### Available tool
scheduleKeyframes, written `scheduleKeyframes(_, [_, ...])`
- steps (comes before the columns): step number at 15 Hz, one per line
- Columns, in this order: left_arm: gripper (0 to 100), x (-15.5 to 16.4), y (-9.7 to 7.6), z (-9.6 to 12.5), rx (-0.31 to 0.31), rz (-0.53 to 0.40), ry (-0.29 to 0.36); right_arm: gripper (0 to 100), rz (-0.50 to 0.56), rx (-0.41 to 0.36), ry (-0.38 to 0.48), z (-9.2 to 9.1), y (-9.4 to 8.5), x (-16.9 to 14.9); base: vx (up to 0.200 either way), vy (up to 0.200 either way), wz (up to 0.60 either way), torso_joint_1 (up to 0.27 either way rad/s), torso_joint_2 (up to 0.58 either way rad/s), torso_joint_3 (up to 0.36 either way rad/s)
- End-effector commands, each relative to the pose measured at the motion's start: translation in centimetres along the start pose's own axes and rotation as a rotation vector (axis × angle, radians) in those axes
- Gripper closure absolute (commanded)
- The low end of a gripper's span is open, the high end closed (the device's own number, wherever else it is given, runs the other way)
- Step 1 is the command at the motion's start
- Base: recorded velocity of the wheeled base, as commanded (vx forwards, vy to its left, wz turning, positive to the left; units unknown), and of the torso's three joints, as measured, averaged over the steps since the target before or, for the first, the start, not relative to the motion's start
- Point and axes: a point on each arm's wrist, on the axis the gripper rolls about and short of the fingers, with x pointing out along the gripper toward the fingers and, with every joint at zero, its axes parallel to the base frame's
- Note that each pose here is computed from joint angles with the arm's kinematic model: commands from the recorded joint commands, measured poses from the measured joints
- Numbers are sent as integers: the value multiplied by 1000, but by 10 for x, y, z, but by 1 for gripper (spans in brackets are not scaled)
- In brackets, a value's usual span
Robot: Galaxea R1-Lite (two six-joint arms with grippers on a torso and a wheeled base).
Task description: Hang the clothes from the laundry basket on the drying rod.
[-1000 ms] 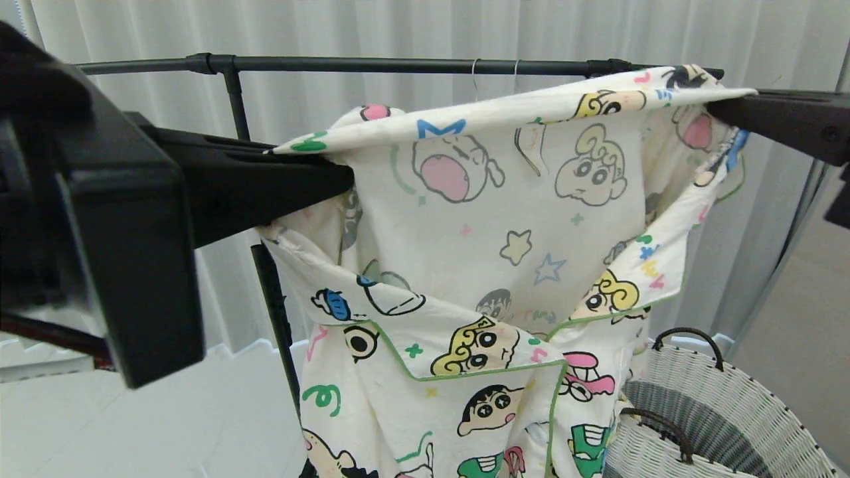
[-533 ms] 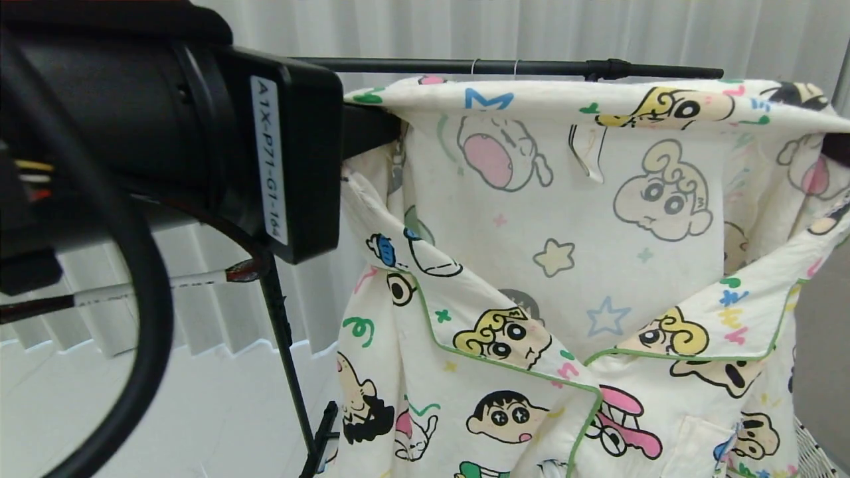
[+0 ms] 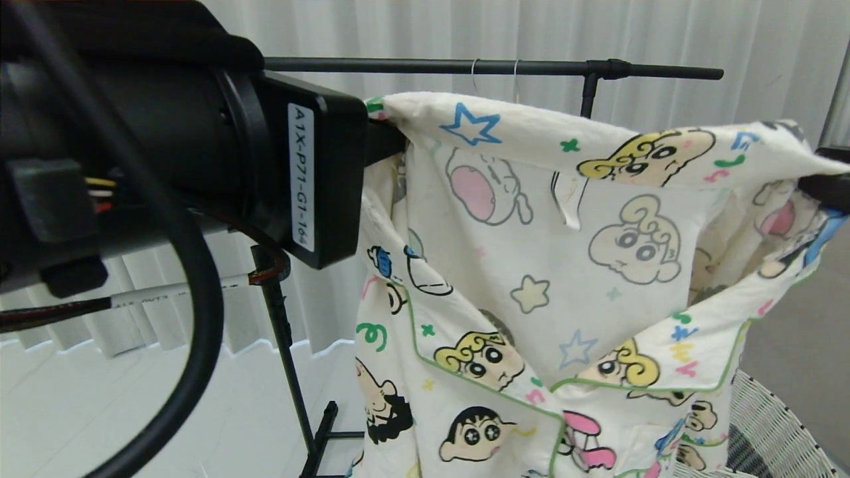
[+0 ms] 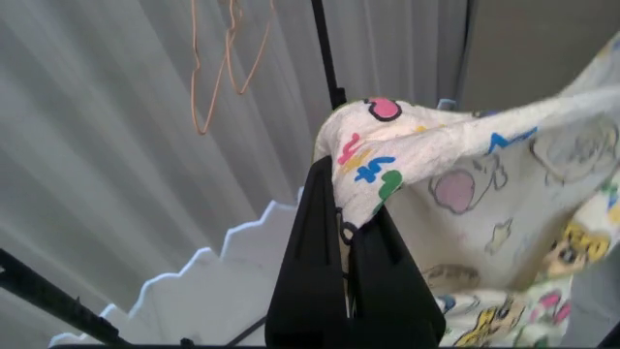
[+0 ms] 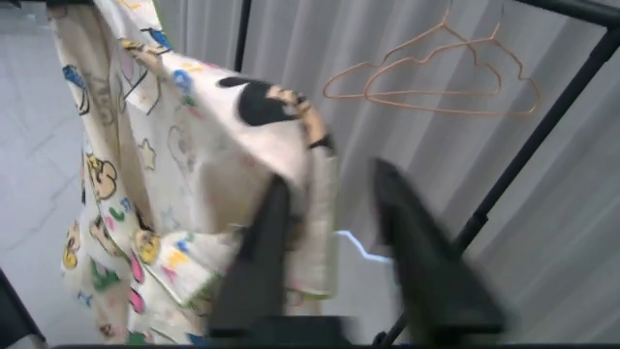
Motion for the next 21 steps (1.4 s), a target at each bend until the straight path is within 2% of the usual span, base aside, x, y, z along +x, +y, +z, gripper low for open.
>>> scheduleKeyframes(1, [100, 5, 6, -2, -2, 31, 14, 0, 7, -7, 11, -8, 0, -6, 0, 0, 0, 0, 0, 0])
scheduleKeyframes(3, [100, 14, 22, -7, -7, 121, 41, 0, 10, -9, 19, -17, -2, -16, 0, 0, 0, 0, 0, 0])
scheduleKeyframes(5, [100, 19, 33, -13, -8, 192, 72, 0, 9, -6, 12, -18, -3, -21, 0, 0, 0, 0, 0, 0])
scheduleKeyframes(8, [100, 20, 35, -23, 2, 235, 108, 0, -31, -6, 36, -22, -6, -23, 0, 0, 0, 0, 0, 0])
scheduleKeyframes(10, [100, 17, 36, -29, 8, 236, 121, 0, -189, -19, 135, -35, -18, -21, 0, 0, 0, 0, 0, 0])
scheduleKeyframes(11, [100, 17, 42, -34, 13, 271, 124, 0, -354, -27, 266, -47, -33, -23, 0, 0, 0, 0, 0, 0])
scheduleKeyframes(12, [100, 18, 46, -38, 35, 320, 118, 0, -453, -32, 348, -54, -42, -27, 0, 0, 0, 0, 0, 0])
scheduleKeyframes(14, [100, 26, 57, -50, 84, 413, 100, 0, -586, -67, 429, -63, -54, -32, 0, 0, 0, 0, 0, 0])
scheduleKeyframes(17, [100, 31, 69, -62, 125, 481, 80, 0, -660, -134, 473, -71, -61, -36, 0, 133, 0, 2, 2, 2])
scheduleKeyframes(21, [100, 32, 68, -64, 127, 480, 85, 0, -673, -151, 470, -74, -63, -34, 0, 200, 0, 4, 0, 1])
